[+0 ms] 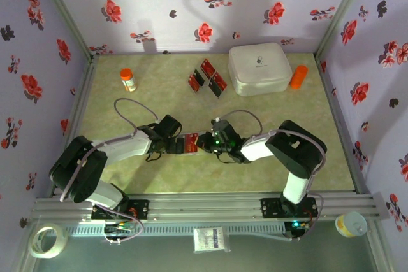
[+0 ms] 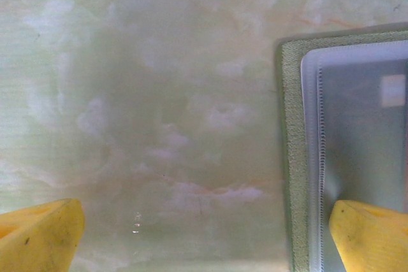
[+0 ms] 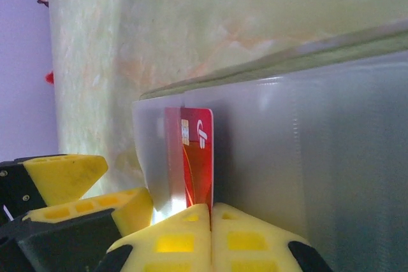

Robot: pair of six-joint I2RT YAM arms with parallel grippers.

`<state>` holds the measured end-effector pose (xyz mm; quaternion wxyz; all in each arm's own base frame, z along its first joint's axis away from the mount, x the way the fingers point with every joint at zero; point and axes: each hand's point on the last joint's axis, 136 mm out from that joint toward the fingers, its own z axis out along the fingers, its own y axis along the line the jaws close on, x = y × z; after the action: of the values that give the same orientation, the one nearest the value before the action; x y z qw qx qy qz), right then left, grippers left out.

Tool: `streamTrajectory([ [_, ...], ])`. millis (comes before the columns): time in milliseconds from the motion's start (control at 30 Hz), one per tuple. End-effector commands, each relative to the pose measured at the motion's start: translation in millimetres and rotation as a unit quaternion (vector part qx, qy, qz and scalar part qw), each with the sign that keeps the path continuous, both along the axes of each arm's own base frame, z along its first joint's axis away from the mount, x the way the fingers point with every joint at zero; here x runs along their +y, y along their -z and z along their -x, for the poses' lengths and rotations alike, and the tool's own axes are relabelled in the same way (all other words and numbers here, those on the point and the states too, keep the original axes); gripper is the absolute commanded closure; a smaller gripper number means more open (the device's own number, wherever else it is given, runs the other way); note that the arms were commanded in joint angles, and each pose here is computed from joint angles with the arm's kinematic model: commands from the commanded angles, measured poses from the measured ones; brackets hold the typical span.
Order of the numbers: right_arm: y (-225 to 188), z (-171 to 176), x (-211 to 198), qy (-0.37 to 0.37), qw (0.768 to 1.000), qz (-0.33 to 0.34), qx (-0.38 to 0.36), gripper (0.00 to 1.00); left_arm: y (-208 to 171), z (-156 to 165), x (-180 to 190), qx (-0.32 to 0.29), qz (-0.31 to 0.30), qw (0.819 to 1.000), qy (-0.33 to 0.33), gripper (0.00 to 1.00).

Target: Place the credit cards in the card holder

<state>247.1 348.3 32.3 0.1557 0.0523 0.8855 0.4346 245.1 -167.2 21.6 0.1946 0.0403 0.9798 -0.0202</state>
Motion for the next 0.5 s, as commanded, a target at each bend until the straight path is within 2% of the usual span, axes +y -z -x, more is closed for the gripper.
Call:
streamTrajectory([
  [0,29.7,21.2,-11.1,-0.038,0.996,0.067,0.044,0.77,10.3,11.1,7.9,0.018,-0.018,1.0,-0.003,0.0],
  [67,18.1,18.5,-11.2,-0.045,0.996,0.07,0.035,0.65,9.2,10.1,7.1,0.017,-0.016,1.0,-0.002,0.0],
  [200,-3.9,11.6,-16.1,-0.058,0.994,0.094,0.016,0.56,6.3,8.9,6.8,0.015,-0.012,1.0,-0.008,0.0],
  [333,-17.6,5.8,-21.8,-0.072,0.989,0.127,0.002,0.57,0.4,6.4,6.7,0.008,-0.006,1.0,-0.014,0.0],
  [400,-20.7,2.7,-20.9,-0.079,0.987,0.138,-0.003,0.63,-2.7,5.2,7.0,0.005,-0.002,1.0,-0.018,0.0],
  [467,-21.5,0.0,-17.0,-0.089,0.986,0.144,-0.004,0.73,-5.1,3.7,7.4,0.002,0.001,1.0,-0.022,0.0],
])
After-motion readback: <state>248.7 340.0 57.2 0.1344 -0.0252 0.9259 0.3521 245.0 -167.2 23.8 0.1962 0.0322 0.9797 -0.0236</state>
